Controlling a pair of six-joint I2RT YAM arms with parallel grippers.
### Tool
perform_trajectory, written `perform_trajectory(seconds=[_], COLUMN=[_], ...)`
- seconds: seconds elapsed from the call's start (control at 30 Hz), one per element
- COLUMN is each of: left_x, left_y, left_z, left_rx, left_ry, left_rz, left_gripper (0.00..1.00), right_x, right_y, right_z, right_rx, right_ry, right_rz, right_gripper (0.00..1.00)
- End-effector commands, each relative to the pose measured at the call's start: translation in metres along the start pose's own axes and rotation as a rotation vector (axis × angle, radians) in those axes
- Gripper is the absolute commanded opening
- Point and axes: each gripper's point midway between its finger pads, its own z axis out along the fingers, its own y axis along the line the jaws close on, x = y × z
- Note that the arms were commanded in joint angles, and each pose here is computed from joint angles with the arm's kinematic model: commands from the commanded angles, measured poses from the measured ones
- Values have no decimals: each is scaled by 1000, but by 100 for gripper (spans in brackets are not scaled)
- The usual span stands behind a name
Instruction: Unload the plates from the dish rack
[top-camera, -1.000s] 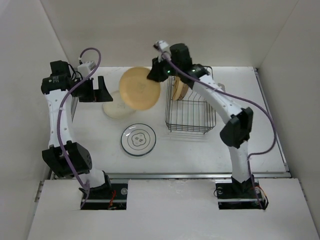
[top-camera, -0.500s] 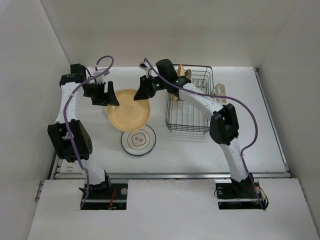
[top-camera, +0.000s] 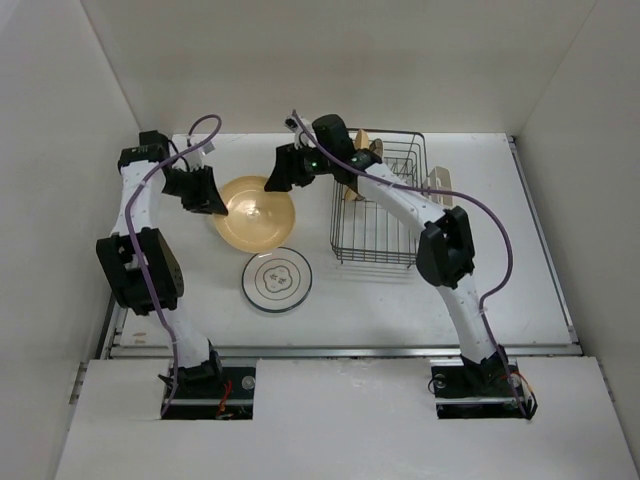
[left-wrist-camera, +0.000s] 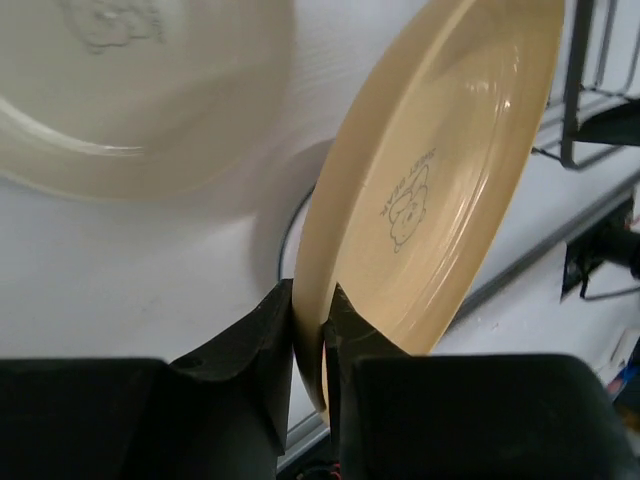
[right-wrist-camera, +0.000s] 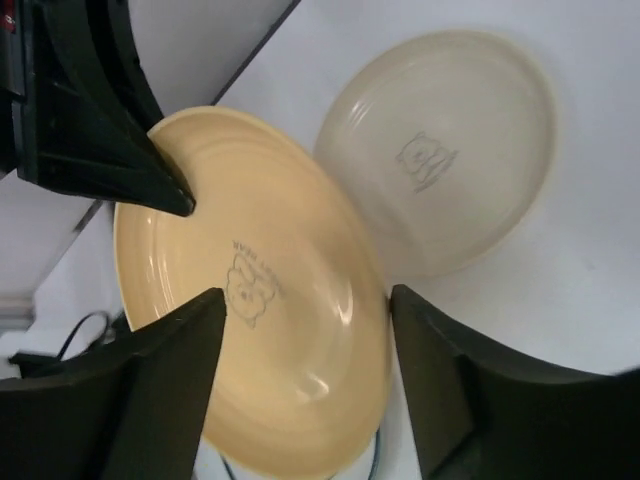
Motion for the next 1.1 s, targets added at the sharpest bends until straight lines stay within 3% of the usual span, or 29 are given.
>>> perform_trajectory(seconds=[0.0, 0.07, 0.23, 0.43, 0.53, 0.63, 0.67, 0.7, 0.73, 0.8, 0.9, 1.07], left_x=[-33, -44, -80, -76, -69, -60, -53, -50, -49, -42, -36, -39], left_y=[33, 41, 73, 120, 133, 146, 145, 146, 152, 151, 156, 157], left_z=[-14, -16, -10, 15, 27, 34, 35, 34, 32, 33, 27, 5], left_rx=[-137, -161, -208, -290, -303, -334, -330, -340, -371, -390, -437, -525], left_ry=[-120, -162, -288, -231, -194, -137, -105, -92, -84, -50, -26, -37], left_rz=[-88, -152, -230, -320, -318, -307, -311, -304, -285, -274, -274, -251], left_gripper=[0, 0, 0, 0, 0, 23, 34, 54, 61, 67, 70, 71], right_x=[-73, -94, -141, -146, -137, -134, -134, -135, -135, -126, -108, -81], right_y=[-2, -13, -12, -24, -33, -35, -34, -36, -39, -65, -92, -119], right_z=[-38, -56, -127, -191, -203, -212, -219, -224, -232, -258, -274, -261], right_rx=[164, 297, 518, 733, 783, 804, 825, 851, 892, 1087, 1199, 1207], right_ry=[-200, -277, -463, -530, -524, -523, -526, -533, -550, -547, -503, -428], right_rz=[-58, -59, -64, -24, -10, -3, 0, 4, 31, 104, 175, 229], right_gripper=[74, 81, 85, 85, 85, 85, 85, 85, 88, 88, 88, 75])
